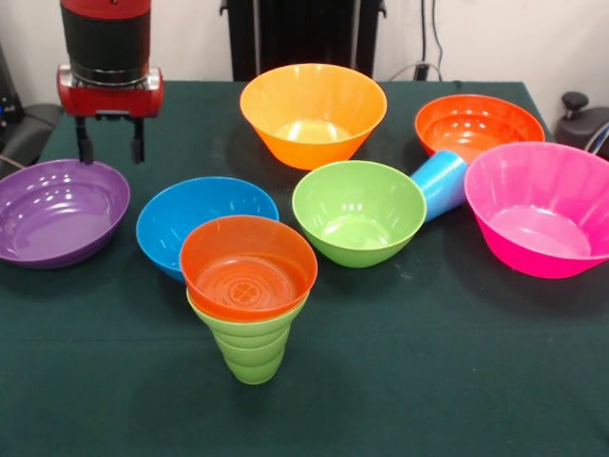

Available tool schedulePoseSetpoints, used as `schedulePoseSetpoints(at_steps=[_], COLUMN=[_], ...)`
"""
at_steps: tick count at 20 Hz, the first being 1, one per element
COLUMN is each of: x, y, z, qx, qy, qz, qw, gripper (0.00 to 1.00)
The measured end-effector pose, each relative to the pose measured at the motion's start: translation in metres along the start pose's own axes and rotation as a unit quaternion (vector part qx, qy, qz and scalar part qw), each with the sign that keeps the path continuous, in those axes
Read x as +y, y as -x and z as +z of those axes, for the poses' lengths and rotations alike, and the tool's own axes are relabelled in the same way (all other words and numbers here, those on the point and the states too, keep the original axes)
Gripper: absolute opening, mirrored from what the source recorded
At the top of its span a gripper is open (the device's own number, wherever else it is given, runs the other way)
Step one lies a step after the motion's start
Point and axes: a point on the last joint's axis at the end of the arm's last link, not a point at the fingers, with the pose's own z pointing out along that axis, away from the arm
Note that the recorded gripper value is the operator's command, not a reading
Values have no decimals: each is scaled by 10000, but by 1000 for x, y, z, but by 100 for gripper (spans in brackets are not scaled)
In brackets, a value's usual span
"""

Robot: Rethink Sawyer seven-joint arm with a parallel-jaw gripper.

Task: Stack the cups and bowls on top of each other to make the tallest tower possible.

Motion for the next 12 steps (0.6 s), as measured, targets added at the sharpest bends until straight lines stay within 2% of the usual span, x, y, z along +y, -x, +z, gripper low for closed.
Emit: schedulePoseSetpoints(at_steps=[2,9,12], x=[-3,-2,-2], y=[-3,-4,-1], z=[-8,-26,-30], qx=[155,497,538], qy=[34,143,169], qz=[12,5,21], qw=[9999,9987,9984], gripper=[100,100,100])
